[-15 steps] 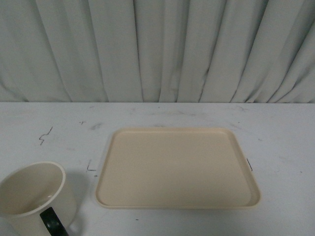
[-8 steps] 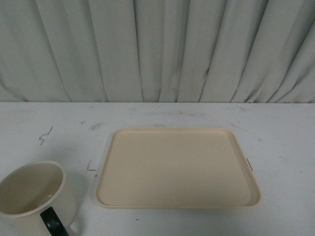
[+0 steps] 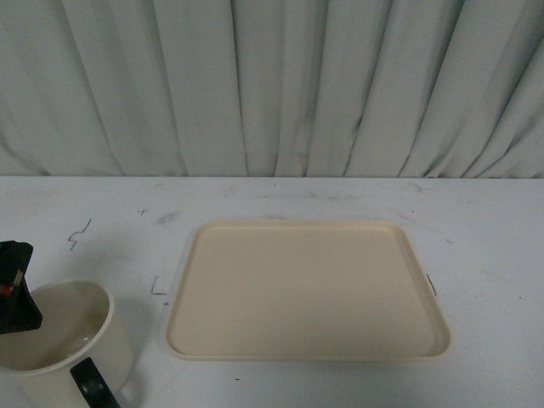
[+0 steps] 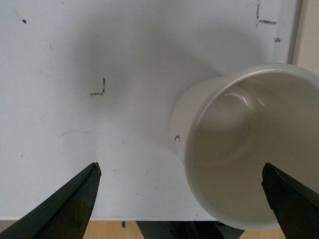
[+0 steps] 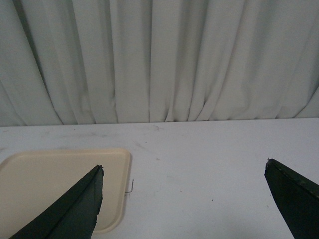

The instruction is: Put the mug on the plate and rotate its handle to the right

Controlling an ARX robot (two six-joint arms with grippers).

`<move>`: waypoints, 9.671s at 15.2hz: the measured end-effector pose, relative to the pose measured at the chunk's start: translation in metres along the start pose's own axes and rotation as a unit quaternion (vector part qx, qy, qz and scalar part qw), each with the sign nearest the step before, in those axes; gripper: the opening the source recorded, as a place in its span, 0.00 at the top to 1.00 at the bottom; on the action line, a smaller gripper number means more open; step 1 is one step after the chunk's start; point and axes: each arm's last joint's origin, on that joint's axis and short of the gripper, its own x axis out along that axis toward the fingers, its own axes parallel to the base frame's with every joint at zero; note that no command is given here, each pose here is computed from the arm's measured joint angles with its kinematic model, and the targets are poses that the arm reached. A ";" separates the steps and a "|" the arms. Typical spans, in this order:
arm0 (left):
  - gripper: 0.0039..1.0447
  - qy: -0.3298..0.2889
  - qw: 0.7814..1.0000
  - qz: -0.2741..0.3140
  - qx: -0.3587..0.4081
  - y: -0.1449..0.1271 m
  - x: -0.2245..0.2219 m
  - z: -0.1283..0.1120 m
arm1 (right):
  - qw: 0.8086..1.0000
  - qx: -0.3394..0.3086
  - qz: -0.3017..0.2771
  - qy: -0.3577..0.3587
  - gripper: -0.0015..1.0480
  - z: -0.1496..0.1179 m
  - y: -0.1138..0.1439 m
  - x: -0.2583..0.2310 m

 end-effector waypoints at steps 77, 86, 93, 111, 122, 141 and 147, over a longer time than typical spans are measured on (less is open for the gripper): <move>0.99 -0.560 0.826 -0.012 0.059 0.001 -0.081 -0.144 | 1.000 0.001 0.002 0.000 0.06 0.000 0.000 0.000; 0.99 -0.553 0.831 -0.011 0.058 0.002 -0.083 -0.159 | 1.000 0.001 0.003 0.000 0.06 0.000 0.000 0.000; 0.50 -0.555 0.829 -0.012 0.060 0.002 -0.083 -0.158 | 0.979 0.025 0.099 0.179 0.06 0.005 -0.009 0.012; 0.06 -0.555 0.830 -0.011 0.059 0.002 -0.083 -0.158 | 0.825 0.084 0.120 0.546 0.06 -0.026 0.137 0.254; 0.06 -0.555 0.830 -0.011 0.059 0.002 -0.083 -0.158 | 0.804 0.076 0.101 0.580 0.97 -0.028 0.152 0.286; 0.06 -0.555 0.829 -0.011 0.059 0.002 -0.083 -0.158 | 0.556 -0.452 0.560 0.415 0.97 -0.018 0.221 0.362; 0.06 -0.555 0.830 -0.011 0.059 0.002 -0.083 -0.158 | 0.602 -0.423 0.572 0.363 0.22 0.029 0.222 0.365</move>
